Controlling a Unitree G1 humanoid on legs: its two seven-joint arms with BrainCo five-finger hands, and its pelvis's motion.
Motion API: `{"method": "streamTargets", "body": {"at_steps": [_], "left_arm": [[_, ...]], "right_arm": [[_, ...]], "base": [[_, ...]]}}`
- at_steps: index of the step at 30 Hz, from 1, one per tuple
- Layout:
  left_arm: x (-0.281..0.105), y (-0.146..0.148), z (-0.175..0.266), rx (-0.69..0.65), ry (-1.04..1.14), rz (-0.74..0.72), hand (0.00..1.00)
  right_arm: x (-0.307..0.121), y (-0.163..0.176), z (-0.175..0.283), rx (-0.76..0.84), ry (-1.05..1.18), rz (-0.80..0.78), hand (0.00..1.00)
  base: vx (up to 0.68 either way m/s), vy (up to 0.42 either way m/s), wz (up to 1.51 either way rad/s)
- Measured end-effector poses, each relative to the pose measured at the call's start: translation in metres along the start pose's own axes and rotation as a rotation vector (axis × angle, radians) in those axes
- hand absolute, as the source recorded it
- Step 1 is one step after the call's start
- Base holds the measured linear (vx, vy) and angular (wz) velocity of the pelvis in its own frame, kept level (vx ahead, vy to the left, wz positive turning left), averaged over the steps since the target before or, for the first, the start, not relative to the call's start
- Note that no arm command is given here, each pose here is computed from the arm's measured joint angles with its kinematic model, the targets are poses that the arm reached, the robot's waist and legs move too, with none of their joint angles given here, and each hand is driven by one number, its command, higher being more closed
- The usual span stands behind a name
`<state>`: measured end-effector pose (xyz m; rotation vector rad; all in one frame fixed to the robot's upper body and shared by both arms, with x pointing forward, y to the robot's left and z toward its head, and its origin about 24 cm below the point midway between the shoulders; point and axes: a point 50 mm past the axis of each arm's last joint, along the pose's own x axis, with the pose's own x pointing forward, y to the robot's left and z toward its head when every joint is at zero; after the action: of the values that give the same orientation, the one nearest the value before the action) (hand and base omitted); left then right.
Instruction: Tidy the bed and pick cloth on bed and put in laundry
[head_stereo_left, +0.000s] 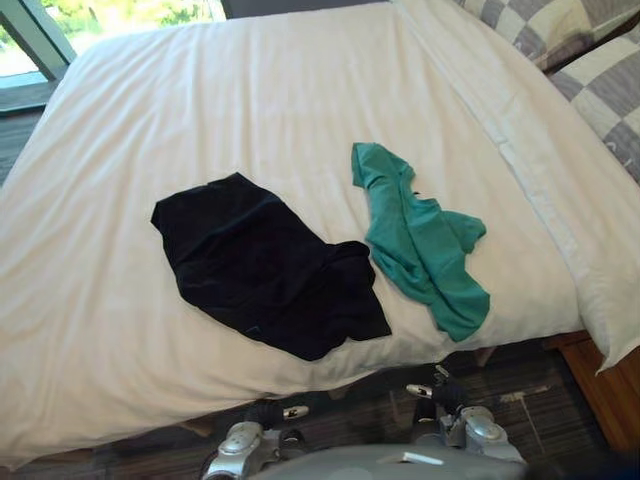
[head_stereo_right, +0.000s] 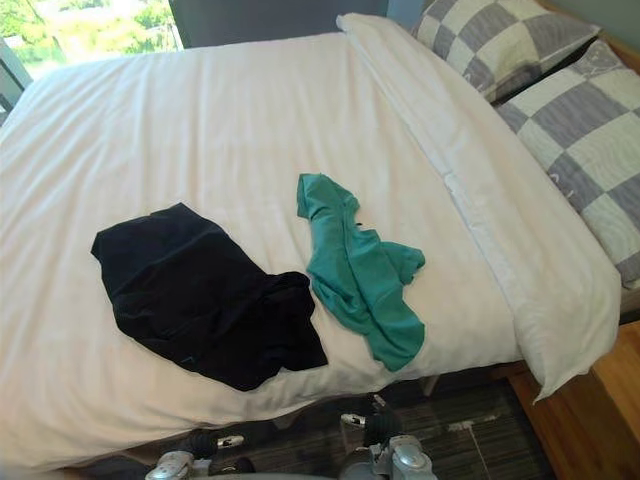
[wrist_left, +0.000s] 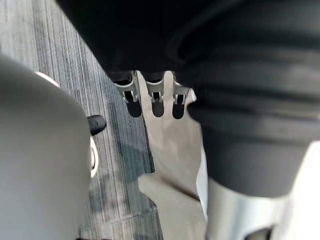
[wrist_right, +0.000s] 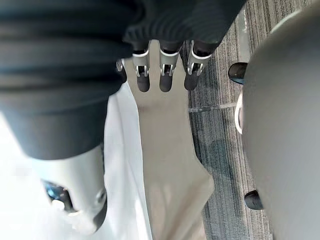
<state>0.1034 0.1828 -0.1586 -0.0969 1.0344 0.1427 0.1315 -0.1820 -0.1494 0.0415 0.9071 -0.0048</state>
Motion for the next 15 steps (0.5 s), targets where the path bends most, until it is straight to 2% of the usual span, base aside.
{"method": "streamTargets", "body": {"at_steps": [5,6,7,10,15], "left_arm": [[-0.003,0.010,-0.011,-0.234,0.030,0.098,0.00],[-0.005,0.016,-0.015,-0.330,0.046,0.158,0.00],[-0.006,0.019,-0.018,-0.368,0.055,0.180,0.00],[-0.014,0.039,-0.037,-0.628,0.109,0.363,0.00],[-0.033,0.082,-0.052,-0.952,0.055,0.637,0.00]], "right_arm": [[-0.005,-0.015,-0.017,0.229,0.077,-0.162,0.00],[-0.009,-0.020,-0.025,0.334,0.090,-0.237,0.00],[-0.011,-0.023,-0.028,0.371,0.095,-0.267,0.00],[-0.029,-0.050,-0.053,0.574,0.130,-0.466,0.00],[-0.060,-0.089,-0.077,0.791,0.070,-0.714,0.00]], "base": [[0.04,-0.021,-0.04],[0.00,0.000,0.00],[0.00,0.000,0.00],[0.00,0.000,0.00],[-0.06,-0.021,-0.05]]}}
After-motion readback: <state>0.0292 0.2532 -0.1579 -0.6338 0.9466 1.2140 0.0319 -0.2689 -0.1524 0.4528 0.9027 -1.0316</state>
